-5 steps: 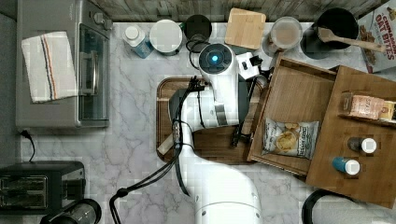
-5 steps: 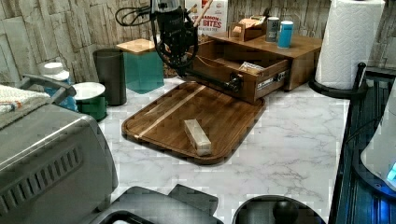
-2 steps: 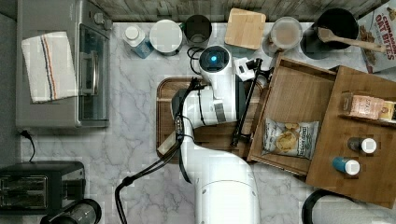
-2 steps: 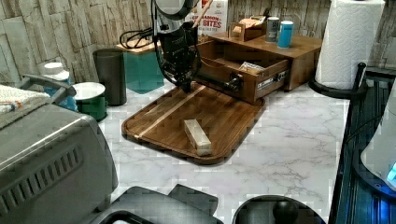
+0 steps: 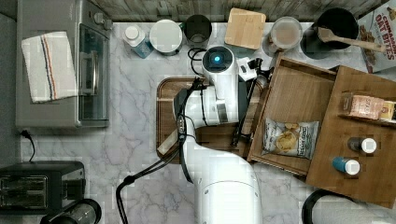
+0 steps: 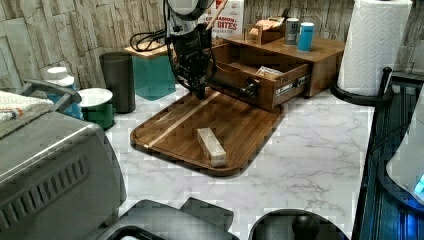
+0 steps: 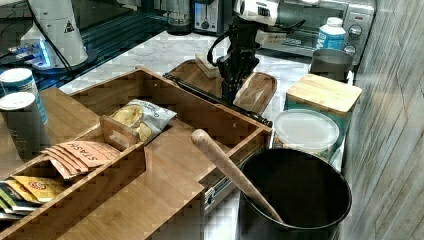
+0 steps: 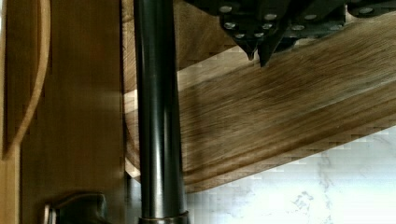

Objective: Close the drawer.

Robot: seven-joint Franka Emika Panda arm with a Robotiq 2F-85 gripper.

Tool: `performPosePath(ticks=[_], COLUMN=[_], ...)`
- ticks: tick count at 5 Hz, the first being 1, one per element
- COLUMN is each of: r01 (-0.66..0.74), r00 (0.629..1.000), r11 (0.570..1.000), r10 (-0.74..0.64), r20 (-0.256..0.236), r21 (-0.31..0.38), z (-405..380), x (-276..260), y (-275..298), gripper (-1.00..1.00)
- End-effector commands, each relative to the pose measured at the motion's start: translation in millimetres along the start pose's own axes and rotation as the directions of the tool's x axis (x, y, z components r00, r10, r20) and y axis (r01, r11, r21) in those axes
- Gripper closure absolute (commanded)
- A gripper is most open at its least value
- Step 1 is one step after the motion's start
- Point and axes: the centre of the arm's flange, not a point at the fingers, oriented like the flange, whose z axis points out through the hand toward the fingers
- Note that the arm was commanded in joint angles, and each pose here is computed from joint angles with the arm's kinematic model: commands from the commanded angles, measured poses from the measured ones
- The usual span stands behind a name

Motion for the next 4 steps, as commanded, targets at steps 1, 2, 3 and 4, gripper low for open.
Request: performPosePath(ticks=[1,2,3,4], r01=[0.008,0.000,-0.018,-0.020], r00=[0.996,0.998,0.999,0.999], r11=[0.999,0.996,0.992,0.987], r10=[-0.003,0.006,0.022,0.026], r20=[-0.093,-0.064,-0.031,-0.037], r21=[0.053,0.090,0.123,0.160], z=[-32.1,-10.4,16.2,46.8], x=[4.8,5.0,5.5,7.7], y=[111.1,159.6,210.9,259.9], gripper=[1.00,1.00,1.00,1.00])
